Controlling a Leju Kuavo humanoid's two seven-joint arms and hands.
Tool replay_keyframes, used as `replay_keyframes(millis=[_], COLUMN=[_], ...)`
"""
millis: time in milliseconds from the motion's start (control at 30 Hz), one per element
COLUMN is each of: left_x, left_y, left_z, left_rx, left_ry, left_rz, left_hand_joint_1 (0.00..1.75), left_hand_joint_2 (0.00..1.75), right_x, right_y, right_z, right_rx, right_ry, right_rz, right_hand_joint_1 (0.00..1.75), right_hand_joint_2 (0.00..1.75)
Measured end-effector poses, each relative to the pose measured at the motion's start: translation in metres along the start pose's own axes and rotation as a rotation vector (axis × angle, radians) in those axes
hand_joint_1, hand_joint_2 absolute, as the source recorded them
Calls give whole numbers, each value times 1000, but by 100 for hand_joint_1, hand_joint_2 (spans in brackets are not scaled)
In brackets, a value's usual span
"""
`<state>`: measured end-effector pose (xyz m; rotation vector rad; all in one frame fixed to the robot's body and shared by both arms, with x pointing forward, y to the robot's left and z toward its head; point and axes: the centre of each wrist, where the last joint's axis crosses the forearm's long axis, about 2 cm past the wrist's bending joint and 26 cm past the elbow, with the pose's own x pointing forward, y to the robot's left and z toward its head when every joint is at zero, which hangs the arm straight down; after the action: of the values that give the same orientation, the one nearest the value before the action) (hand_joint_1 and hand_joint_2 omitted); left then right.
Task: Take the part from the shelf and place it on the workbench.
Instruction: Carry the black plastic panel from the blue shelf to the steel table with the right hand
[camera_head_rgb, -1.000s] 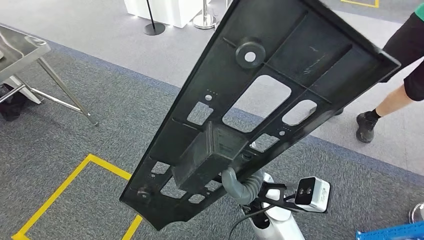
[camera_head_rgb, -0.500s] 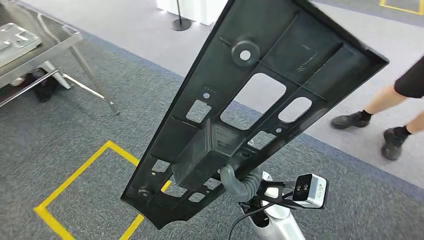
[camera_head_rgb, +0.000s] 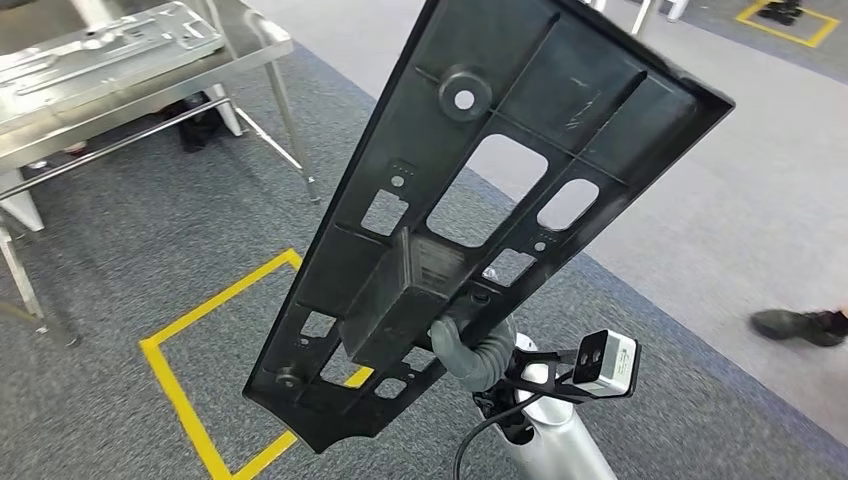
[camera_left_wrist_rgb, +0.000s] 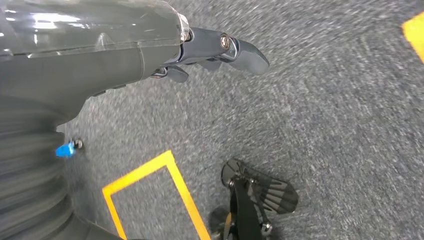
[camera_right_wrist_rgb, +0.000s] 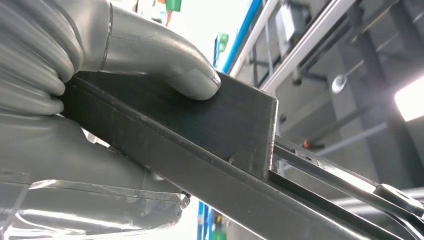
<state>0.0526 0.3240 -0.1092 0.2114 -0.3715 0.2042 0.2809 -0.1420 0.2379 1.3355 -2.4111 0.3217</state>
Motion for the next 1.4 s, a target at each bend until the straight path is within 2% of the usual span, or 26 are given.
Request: replay_keyframes(millis=[733, 1400], left_x=[-3, 0], left_y=[-5, -11], left_z=[1, 2], left_rx=[-18, -62], left_ry=[9, -28], left_rz=[19, 58], left_hand_joint_1=[0, 0], left_hand_joint_2=[175, 175], right_x=[-11, -14], right_y=[-2, -8], right_z=[-15, -7], right_rx=[63, 40], right_ry=[70, 97], right_rz=[3, 12], right_hand_joint_1=[164, 164], right_hand_joint_2=[175, 175])
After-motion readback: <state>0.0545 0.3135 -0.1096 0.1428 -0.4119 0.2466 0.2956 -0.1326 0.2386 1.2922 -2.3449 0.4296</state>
